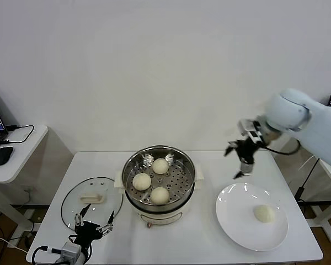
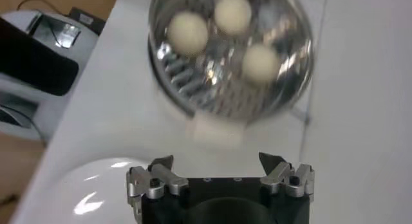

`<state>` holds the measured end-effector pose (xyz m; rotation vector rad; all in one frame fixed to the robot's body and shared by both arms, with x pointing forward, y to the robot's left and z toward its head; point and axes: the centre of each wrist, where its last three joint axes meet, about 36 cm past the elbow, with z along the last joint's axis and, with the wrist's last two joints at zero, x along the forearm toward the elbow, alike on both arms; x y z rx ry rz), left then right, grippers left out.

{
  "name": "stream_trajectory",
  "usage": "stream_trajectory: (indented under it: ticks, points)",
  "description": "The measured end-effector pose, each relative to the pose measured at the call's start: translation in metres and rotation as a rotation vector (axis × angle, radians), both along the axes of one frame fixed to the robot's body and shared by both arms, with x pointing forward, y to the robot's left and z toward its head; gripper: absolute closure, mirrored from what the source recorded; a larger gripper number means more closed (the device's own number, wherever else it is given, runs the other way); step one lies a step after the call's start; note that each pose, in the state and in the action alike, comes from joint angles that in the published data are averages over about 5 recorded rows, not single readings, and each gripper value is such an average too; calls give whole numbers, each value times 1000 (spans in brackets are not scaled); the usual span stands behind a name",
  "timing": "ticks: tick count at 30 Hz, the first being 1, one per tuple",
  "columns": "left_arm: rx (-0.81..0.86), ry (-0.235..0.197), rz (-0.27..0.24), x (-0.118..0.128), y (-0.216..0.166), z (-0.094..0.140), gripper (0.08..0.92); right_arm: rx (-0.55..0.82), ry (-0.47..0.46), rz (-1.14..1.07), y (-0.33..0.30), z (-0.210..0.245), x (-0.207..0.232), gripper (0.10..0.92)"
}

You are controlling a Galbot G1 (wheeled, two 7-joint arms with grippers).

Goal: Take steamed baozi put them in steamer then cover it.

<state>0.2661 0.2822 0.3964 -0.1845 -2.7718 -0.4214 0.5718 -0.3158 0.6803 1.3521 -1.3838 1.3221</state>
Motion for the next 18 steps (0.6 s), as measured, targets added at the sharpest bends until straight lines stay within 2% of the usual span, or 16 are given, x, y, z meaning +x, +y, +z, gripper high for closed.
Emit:
stream_trajectory:
  ticks: [8,18]
  points:
    - [0,7,4,-4,-2,-1,177,-108,25,-82,-41,-47,-26,200]
    - [10,25,8,-10,-1,-3,177,-163,51,-102,-68,-106,-38,200]
